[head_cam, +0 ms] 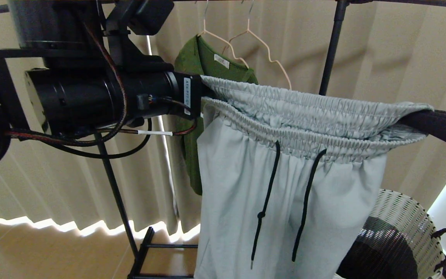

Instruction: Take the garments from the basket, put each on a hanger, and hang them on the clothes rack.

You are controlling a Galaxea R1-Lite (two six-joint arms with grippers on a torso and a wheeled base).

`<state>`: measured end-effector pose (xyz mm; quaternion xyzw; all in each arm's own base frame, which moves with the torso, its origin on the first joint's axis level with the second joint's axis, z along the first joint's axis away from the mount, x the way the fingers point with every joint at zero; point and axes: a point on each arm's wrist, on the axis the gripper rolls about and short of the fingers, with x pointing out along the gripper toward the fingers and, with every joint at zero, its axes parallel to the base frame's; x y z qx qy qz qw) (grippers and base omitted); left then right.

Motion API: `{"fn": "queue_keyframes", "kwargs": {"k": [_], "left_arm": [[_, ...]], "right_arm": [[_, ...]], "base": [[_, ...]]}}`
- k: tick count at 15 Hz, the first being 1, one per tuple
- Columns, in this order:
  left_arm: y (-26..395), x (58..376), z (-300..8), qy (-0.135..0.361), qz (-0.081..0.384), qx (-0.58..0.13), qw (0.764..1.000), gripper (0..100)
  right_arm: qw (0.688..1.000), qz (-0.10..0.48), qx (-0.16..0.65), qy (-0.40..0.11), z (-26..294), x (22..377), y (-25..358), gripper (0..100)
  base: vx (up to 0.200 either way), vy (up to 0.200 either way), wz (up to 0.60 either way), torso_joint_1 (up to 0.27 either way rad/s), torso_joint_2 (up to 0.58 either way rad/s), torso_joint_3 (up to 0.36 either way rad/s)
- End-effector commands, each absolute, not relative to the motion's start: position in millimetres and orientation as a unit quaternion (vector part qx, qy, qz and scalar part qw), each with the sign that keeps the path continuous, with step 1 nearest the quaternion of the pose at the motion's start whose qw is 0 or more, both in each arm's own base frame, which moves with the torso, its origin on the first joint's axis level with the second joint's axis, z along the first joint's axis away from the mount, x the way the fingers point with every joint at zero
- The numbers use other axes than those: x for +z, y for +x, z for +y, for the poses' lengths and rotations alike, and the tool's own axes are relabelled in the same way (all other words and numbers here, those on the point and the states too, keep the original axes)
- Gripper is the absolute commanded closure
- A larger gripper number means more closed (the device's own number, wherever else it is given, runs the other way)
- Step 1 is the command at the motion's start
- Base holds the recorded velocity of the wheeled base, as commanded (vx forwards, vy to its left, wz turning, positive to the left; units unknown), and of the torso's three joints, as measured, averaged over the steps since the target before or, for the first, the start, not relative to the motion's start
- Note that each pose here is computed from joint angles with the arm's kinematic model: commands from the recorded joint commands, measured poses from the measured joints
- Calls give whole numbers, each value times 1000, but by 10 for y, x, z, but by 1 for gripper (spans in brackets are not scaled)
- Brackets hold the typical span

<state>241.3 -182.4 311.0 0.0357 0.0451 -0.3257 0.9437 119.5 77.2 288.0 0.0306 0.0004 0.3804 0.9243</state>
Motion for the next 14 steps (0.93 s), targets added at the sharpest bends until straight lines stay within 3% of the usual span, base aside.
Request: {"fn": "queue_keyframes", "kwargs": {"k": [1, 7, 14], "left_arm": [[2428, 3084, -1835, 35, 49, -326, 944, 100], [2379, 3099, -1804, 36, 52, -326, 943, 100], [1647, 3242, -1412, 52, 86, -359, 928, 100]], "right_arm": [[924, 2, 381, 30, 766, 2861, 1177, 100], [940, 10, 340, 27, 698, 2827, 1299, 100], [954, -39, 296, 31, 803, 2881, 1989, 100]], "base": [[0, 0, 0, 0, 0, 0], [0, 0, 0, 0, 0, 0], [0, 0, 0, 0, 0, 0]]}}
